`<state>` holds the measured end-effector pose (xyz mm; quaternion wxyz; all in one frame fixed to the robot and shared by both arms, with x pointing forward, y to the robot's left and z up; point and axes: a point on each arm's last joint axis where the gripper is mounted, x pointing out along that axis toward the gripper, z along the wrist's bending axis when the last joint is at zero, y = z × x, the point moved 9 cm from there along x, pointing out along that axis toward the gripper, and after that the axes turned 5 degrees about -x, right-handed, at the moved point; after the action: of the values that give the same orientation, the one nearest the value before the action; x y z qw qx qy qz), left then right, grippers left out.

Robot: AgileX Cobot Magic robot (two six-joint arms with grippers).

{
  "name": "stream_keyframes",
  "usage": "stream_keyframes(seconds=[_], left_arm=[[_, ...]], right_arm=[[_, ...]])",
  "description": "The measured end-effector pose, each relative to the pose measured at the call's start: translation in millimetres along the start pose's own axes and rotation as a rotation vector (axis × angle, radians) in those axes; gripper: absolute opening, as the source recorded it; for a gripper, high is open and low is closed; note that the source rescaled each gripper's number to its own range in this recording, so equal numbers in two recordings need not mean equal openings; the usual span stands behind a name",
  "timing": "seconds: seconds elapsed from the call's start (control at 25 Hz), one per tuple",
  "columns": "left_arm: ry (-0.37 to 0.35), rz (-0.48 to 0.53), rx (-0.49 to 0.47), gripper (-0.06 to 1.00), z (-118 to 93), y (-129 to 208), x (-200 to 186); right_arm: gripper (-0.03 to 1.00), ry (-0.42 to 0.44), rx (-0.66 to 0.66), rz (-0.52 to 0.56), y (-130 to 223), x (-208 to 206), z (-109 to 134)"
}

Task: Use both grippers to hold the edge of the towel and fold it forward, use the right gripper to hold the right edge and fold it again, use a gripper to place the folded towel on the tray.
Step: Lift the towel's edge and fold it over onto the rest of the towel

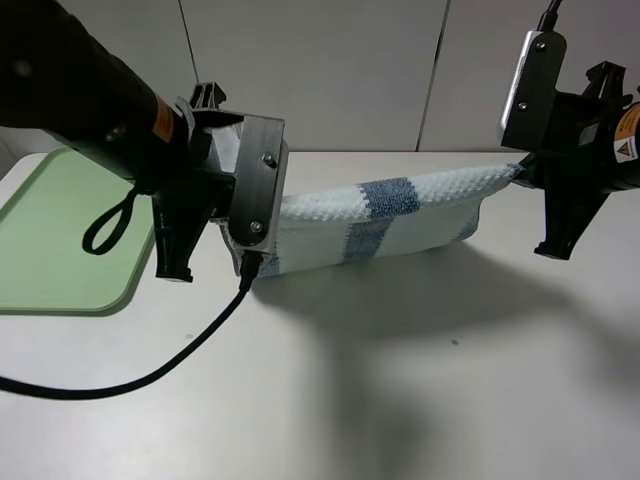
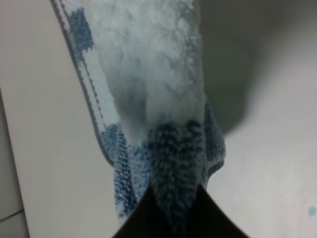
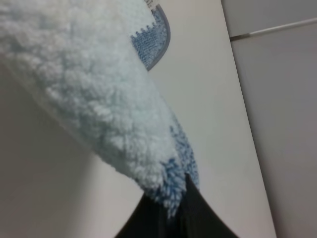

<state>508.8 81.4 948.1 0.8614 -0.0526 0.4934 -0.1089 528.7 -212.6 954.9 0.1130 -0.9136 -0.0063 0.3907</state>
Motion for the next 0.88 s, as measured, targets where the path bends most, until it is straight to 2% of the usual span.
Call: stream_keyframes(seconds=[0.24, 0.44, 0.6, 0.88], left_arm=[[-0.029, 0.084, -0.025, 0.0, 6.4, 8.7, 24.2], [-0.057, 0.099, -0.026, 0.0, 17.1, 7.0, 29.8], [-0.058, 0.119, -0.059, 0.0, 27.2, 13.1, 40.4], [-0.019, 0.173, -0.109, 0.0, 28.1, 36.7, 70.4]], right_arm=[[0.0, -0.08, -0.008, 0.043, 4.5, 20.9, 16.2], [0.0, -0.146, -0.008, 0.074, 6.3, 39.6, 28.7], [0.0, -0.158, -0.002, 0.079, 0.7, 51.3, 23.2], [0.0, -0.159, -0.004, 0.069, -14.5, 72.7, 5.8]])
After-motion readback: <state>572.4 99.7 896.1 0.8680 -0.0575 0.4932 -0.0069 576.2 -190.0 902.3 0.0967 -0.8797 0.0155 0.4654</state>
